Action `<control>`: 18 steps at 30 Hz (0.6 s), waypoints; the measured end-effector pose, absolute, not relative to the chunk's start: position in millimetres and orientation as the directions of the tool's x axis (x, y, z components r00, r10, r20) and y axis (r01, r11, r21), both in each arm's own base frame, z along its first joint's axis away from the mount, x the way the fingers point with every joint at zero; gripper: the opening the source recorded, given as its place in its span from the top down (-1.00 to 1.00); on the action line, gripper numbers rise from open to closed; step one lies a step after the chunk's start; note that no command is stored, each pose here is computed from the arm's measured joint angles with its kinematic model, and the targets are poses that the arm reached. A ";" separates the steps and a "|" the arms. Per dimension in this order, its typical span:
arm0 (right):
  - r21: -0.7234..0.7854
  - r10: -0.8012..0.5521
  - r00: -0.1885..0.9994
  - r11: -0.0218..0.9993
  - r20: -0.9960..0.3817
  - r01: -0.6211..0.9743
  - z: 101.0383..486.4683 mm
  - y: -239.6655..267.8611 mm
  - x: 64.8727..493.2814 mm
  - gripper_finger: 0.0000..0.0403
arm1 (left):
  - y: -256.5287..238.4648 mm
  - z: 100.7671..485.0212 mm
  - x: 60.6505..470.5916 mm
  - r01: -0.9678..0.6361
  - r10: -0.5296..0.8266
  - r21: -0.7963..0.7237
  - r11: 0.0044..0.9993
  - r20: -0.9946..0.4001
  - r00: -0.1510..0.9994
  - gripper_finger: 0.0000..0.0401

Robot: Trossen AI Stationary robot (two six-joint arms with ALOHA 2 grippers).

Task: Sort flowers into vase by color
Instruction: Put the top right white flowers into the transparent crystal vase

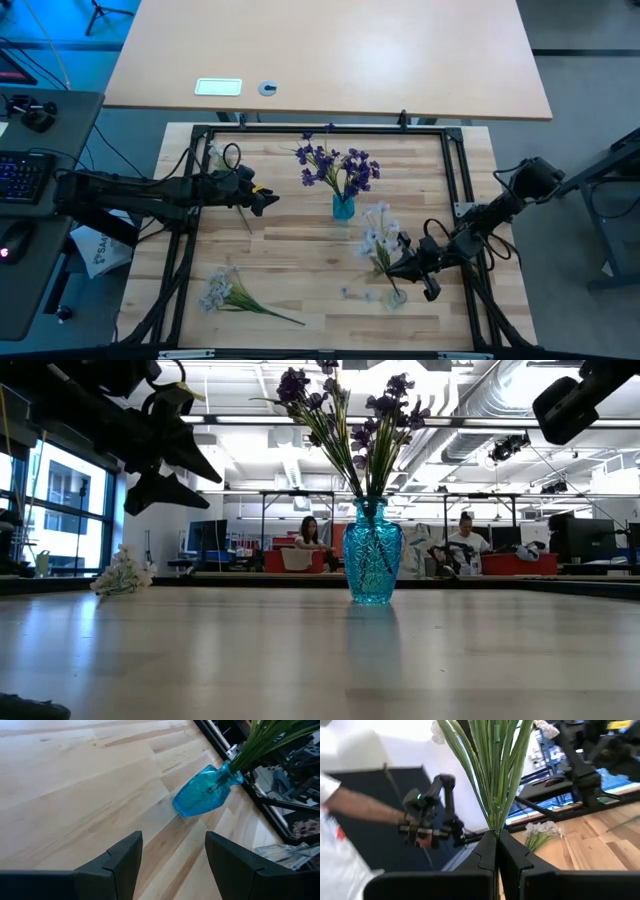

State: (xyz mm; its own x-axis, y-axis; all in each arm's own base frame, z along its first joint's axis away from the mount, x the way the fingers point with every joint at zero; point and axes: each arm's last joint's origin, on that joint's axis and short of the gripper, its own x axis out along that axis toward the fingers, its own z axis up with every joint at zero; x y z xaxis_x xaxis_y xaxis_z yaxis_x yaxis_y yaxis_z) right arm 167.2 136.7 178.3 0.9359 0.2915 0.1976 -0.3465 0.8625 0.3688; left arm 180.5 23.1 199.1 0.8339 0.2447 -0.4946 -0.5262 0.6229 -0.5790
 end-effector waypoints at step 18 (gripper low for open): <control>0.385 0.357 0.919 0.835 0.166 -0.394 174.6 138.9 167.0 1.00 | 21.6 199.0 180.8 -0.506 0.195 -0.622 0.598 -0.499 0.844 -0.02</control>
